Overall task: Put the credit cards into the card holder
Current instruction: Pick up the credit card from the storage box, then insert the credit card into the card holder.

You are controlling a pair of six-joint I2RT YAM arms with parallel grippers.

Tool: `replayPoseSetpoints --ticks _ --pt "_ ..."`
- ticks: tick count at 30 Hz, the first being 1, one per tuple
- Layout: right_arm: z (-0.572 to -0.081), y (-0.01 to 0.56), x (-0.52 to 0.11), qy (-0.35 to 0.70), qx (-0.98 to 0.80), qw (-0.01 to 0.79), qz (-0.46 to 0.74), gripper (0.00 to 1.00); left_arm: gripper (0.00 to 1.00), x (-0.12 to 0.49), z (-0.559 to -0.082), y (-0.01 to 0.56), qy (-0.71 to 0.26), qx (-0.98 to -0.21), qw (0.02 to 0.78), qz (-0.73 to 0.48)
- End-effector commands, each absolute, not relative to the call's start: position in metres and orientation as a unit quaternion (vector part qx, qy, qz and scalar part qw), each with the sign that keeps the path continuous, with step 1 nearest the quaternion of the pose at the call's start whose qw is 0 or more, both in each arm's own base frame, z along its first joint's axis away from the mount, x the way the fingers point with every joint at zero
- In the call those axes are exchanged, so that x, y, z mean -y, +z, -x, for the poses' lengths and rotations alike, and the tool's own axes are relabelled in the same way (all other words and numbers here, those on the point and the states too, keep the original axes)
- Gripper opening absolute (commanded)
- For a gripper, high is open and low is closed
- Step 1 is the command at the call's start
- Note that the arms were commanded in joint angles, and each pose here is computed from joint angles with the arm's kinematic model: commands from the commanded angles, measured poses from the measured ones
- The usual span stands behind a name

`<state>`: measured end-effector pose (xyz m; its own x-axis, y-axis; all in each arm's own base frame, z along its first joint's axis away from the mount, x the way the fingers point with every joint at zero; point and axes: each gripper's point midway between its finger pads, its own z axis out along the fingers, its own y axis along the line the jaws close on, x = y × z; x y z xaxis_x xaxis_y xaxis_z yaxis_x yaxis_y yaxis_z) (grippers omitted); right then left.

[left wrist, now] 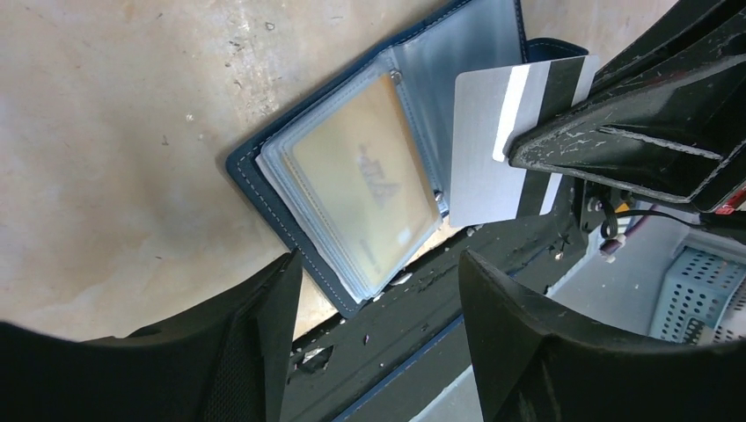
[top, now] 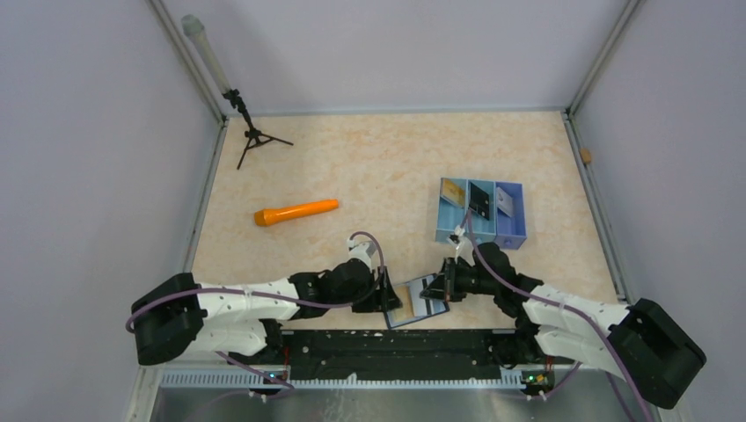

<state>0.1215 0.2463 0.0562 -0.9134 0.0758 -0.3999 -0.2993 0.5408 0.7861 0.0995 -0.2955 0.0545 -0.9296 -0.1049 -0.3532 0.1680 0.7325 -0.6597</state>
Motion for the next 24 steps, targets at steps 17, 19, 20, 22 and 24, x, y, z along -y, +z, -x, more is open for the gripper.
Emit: replayPoseSetpoints --ticks 17,19,20,22,24 --pt "-0.128 0.043 -0.248 0.464 -0.856 0.216 0.078 0.0 0.66 0.297 -0.103 0.042 -0.33 -0.926 0.186 -0.009" --pt "-0.128 0.041 -0.247 0.46 -0.858 0.214 0.077 0.0 0.64 0.296 -0.103 0.04 -0.327 -0.927 0.185 -0.009" --pt "-0.127 0.04 -0.247 0.459 -0.859 0.213 0.077 0.0 0.63 0.296 -0.102 0.039 -0.326 -0.927 0.184 -0.008" --pt "-0.126 0.038 -0.247 0.461 -0.86 0.207 0.073 0.0 0.6 0.295 -0.101 0.036 -0.323 -0.929 0.179 -0.007" --pt "-0.123 0.036 -0.246 0.464 -0.86 0.202 0.068 0.0 0.58 0.295 -0.1 0.034 -0.322 -0.93 0.175 -0.006"
